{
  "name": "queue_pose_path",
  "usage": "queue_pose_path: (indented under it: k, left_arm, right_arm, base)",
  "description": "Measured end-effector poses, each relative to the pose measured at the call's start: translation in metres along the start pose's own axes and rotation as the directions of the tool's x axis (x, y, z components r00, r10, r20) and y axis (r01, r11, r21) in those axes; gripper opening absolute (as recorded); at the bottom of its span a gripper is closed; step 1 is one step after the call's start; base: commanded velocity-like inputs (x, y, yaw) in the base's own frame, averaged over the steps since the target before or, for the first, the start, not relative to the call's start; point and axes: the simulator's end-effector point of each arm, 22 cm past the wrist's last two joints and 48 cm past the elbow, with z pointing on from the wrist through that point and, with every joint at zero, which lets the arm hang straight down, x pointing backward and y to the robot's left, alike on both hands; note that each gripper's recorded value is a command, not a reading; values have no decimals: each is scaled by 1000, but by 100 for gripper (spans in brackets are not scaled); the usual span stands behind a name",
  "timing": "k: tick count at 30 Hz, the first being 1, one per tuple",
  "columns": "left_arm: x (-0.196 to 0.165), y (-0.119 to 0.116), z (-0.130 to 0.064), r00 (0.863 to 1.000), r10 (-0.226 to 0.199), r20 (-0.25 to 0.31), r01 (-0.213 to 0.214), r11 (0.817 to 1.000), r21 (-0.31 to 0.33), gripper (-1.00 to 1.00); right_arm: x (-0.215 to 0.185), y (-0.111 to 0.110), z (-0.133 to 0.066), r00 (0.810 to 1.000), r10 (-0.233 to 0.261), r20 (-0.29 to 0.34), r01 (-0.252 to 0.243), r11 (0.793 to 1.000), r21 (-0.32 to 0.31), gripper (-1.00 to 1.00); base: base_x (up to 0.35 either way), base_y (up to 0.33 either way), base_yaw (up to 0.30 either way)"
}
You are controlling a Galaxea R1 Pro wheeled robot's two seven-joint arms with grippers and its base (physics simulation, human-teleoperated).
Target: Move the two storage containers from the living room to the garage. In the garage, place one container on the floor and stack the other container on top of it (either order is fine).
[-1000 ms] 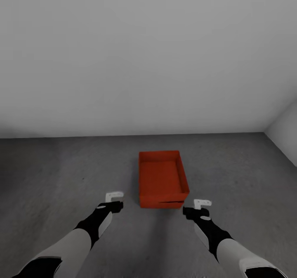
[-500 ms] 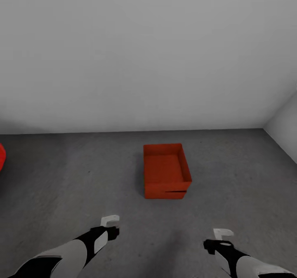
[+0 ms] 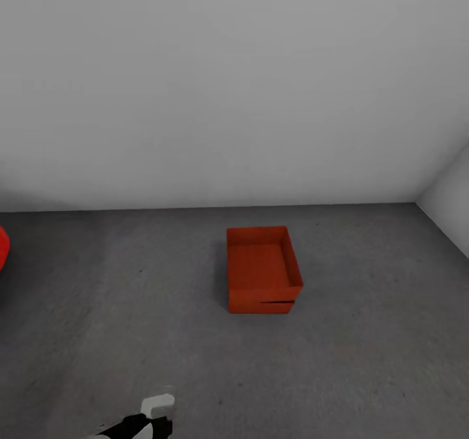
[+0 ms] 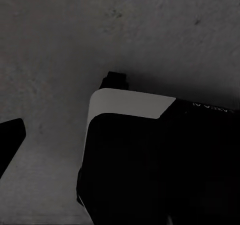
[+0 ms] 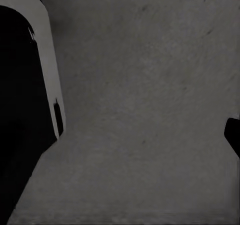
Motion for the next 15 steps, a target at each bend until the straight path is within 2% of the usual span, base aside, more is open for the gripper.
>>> queue_pose_path:
  k: [2, 4, 8, 12, 15]
  left_arm:
    - [18, 9, 2, 1000, 1, -23, -2, 1000, -11, 100]
    - [52, 31, 6, 998, 2, -66, -4, 999, -39, 100]
    - [100, 61, 7, 992, 2, -127, -12, 997, -77, 100]
    - [140, 84, 5, 984, 3, -176, -22, 994, -104, 100]
    - [163, 90, 3, 979, 5, -206, -28, 993, -111, 100]
  right_arm:
    - [30, 2, -1, 999, -11, -37, 11, 1000, -3, 100]
    - [59, 4, -2, 997, -20, -72, 20, 1000, -7, 100]
    - [109, 4, -8, 993, -33, -118, 32, 999, -9, 100]
    - [147, 5, -14, 989, -38, -145, 36, 999, -15, 100]
    - [154, 6, -15, 988, -42, -148, 39, 999, -20, 100]
  base:
    - [0, 0, 0]
    - [0, 0, 0]
    - [0, 0, 0]
    - [0, 0, 0]
    - [0, 0, 0]
